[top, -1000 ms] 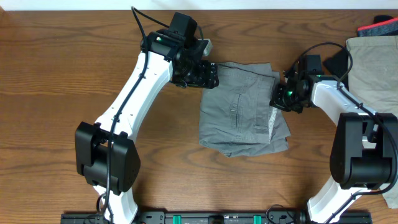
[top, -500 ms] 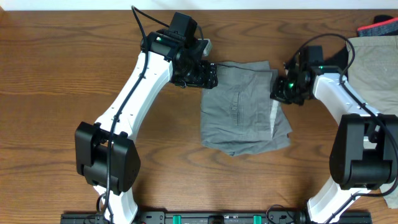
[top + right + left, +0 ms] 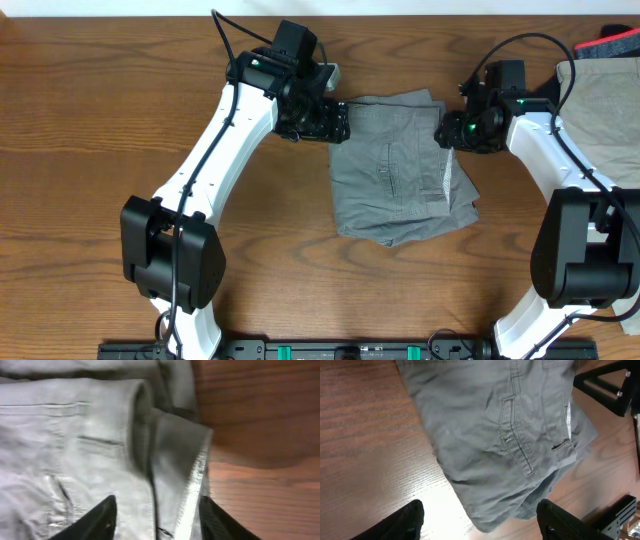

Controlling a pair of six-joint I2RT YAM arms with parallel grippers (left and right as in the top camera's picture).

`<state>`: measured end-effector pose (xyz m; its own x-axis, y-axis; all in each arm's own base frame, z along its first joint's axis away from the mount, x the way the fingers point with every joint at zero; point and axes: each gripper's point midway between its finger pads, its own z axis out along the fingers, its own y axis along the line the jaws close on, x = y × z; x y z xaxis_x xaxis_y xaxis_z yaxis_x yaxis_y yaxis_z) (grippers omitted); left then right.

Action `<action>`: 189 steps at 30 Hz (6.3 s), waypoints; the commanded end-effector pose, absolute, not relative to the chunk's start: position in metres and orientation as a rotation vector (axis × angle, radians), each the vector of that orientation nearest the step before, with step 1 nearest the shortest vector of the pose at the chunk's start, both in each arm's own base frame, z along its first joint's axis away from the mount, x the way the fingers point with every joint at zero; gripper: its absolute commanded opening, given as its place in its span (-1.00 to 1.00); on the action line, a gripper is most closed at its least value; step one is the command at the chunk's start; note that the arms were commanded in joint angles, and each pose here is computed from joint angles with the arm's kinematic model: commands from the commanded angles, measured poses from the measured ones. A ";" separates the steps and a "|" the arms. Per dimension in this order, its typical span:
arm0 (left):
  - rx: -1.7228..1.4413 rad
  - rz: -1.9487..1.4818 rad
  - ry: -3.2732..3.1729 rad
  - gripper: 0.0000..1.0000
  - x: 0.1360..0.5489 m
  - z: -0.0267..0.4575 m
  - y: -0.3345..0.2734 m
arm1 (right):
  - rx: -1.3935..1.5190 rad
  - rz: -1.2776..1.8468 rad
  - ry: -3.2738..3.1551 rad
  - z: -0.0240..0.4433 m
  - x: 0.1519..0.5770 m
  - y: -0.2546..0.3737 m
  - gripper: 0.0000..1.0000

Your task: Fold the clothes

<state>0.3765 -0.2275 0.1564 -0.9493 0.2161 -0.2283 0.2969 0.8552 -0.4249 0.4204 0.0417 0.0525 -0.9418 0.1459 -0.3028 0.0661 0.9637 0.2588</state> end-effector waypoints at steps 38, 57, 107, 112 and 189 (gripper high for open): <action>0.437 -0.667 2.869 0.49 0.375 0.154 -0.223 | -0.018 0.336 2.883 0.022 0.428 0.075 -0.76; 0.463 -0.664 2.862 0.49 0.375 0.154 -0.223 | -0.006 0.256 2.820 0.052 0.444 0.066 -0.43; 0.484 -0.661 2.855 0.50 0.375 0.154 -0.223 | 0.115 0.039 2.902 0.094 0.439 0.018 -0.98; 0.484 -0.661 2.855 0.50 0.375 0.154 -0.223 | 0.148 -0.003 2.943 0.083 0.428 0.006 -0.74; 0.678 -0.878 2.771 -0.10 0.337 0.090 -0.322 | 0.233 0.412 2.873 0.068 0.454 0.046 -0.98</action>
<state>0.3465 -0.3170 0.1124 -0.8667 0.3631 -0.3421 0.4937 0.7231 -0.4831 0.4568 0.0458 0.0873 -0.9511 0.1860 -0.2467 0.1111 0.9509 0.2888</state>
